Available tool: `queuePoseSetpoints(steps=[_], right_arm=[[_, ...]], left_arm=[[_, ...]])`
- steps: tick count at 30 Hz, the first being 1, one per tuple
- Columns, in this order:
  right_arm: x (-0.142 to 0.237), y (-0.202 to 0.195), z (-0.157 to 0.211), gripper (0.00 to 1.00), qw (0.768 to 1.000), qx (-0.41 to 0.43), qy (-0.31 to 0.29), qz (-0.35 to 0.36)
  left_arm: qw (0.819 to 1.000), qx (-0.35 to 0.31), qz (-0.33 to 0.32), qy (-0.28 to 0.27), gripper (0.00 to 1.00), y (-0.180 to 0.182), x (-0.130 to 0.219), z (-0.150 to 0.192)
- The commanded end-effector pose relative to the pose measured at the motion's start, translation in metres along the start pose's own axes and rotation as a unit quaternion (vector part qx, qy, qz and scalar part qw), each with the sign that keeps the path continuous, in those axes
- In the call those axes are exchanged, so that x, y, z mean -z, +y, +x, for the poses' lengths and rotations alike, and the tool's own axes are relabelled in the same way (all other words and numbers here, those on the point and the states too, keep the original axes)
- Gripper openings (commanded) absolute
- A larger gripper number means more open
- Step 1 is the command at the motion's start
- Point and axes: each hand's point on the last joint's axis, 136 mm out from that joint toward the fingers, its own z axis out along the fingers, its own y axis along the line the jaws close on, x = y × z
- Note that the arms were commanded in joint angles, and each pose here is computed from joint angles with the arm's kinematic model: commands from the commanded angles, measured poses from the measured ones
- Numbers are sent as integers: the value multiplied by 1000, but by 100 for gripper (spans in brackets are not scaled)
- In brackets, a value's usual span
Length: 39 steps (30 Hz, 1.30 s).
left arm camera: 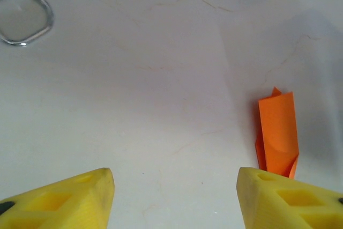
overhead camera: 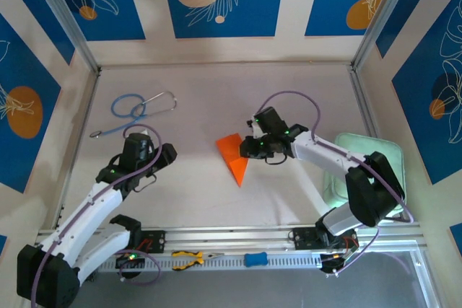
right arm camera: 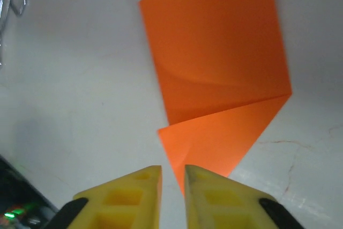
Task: Fold a paper plane with a square sheet of paper (pick it up from the middle)
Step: Turn over the paper at the center of the table, then rotate the paper at the center of the table.
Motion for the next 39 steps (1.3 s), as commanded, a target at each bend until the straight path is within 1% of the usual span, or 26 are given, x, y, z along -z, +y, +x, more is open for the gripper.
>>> queuePoseSetpoints(steps=[1,7,11,14,22,24,29,31,32,35,38,39], right_arm=[[-8,30,5,17,994,-22,39,-101],[-33,32,9,16,991,-26,69,-111],[-53,23,18,16,991,-37,89,-93],[-63,10,26,16,990,-62,103,-71],[-76,-8,51,16,985,-122,119,-28],[-78,-10,53,16,984,-138,110,-12],[-77,-14,54,16,977,-196,84,18],[-75,-9,54,16,976,-205,71,13],[-72,-7,51,16,976,-209,61,11],[-61,1,41,16,976,-213,35,-10],[-49,14,29,19,979,-196,16,-46],[-47,15,28,20,980,-192,14,-48]], left_arm=[[999,-11,47,0,59,-21,4,-7],[997,-15,69,17,58,-30,7,-3],[997,-22,74,25,59,-31,10,1],[997,-23,75,25,59,-31,12,1],[995,-39,83,29,68,-36,19,0],[996,-41,75,27,78,-33,20,0],[996,-40,82,19,91,-35,22,-4],[996,-31,85,14,98,-36,22,-6],[996,-26,87,12,100,-36,23,-7],[996,-14,93,8,100,-36,23,-8],[994,2,106,4,100,-36,23,-7],[993,5,116,3,100,-38,23,-7]])
